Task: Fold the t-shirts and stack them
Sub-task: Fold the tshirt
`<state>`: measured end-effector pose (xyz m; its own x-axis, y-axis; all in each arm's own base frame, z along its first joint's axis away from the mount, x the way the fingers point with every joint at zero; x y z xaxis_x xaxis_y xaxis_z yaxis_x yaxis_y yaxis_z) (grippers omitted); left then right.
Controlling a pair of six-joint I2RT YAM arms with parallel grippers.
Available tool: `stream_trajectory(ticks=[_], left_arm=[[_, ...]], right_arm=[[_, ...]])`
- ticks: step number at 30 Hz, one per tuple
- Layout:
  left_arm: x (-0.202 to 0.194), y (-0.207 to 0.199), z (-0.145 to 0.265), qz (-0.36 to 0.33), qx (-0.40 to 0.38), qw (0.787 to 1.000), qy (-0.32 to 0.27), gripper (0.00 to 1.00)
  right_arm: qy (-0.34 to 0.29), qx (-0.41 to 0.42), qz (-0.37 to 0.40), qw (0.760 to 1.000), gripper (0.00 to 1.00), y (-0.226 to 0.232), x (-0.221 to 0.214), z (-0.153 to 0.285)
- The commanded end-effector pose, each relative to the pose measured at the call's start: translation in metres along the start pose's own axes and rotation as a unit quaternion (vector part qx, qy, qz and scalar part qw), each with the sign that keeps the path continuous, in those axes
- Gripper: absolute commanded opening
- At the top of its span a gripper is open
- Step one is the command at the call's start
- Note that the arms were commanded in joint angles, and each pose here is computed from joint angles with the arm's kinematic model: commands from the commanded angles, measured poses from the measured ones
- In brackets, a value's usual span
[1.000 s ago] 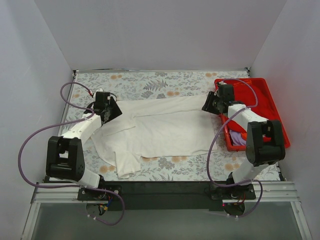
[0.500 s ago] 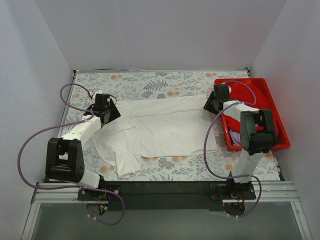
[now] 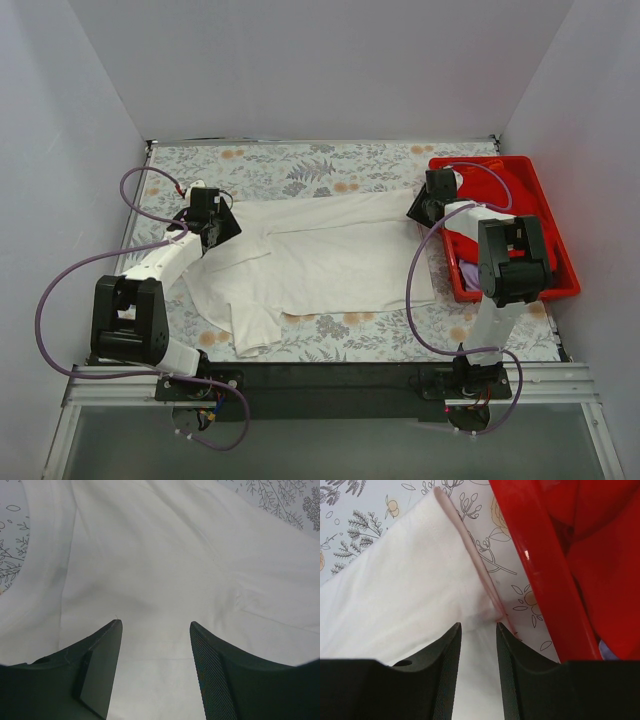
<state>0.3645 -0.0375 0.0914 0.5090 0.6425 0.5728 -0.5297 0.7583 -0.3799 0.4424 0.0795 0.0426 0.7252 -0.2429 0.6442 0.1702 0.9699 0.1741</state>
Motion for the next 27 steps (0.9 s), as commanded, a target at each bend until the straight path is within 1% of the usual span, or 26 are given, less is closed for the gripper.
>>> stream_trajectory(ticks=[1,12,14,20,22,23,24,26,27], left_arm=[[0.014,-0.011,0.010,0.003,-0.021,1.000,-0.020,0.56],[0.013,-0.011,0.010,0.003,-0.021,1.000,-0.018,0.56],[0.013,-0.011,0.010,0.002,-0.020,1.000,-0.018,0.56],[0.013,-0.012,0.011,0.003,-0.022,1.000,-0.017,0.56],[0.013,-0.011,0.011,0.003,-0.021,1.000,-0.017,0.56],[0.013,-0.011,0.011,0.003,-0.022,1.000,-0.017,0.56],[0.014,-0.011,0.011,0.003,-0.020,1.000,-0.019,0.56],[0.015,-0.011,0.012,0.004,-0.020,1.000,-0.021,0.56],[0.014,-0.010,0.012,0.003,-0.019,1.000,-0.020,0.56]], right_arm=[[-0.023,-0.010,-0.014,1.000,0.41,-0.001,0.016,-0.006],[-0.032,-0.012,-0.013,0.999,0.36,-0.001,0.019,-0.012],[-0.030,-0.010,-0.010,0.999,0.32,-0.001,0.018,-0.013],[-0.025,-0.012,-0.006,1.000,0.28,-0.002,0.014,-0.016],[-0.023,-0.014,-0.004,1.000,0.25,-0.003,0.013,-0.017],[-0.022,-0.014,-0.004,1.000,0.18,-0.003,0.012,-0.018],[-0.022,-0.015,-0.003,1.000,0.17,-0.004,0.011,-0.017],[-0.027,-0.014,-0.002,1.000,0.10,-0.003,0.015,-0.014],[-0.029,-0.014,0.003,0.999,0.09,-0.003,0.016,-0.012]])
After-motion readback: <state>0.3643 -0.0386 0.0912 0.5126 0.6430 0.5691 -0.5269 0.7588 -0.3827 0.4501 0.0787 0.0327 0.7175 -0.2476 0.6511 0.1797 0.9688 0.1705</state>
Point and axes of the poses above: each gripper's point midway between its finger pads, its own z axis back along the fingers, its own y axis along the line the jaws close on, x = y × z, the point moved 1 cm from there along z, back along the fingers, and after that the axes turned 14 degrees about z, right-handed, at the moved point
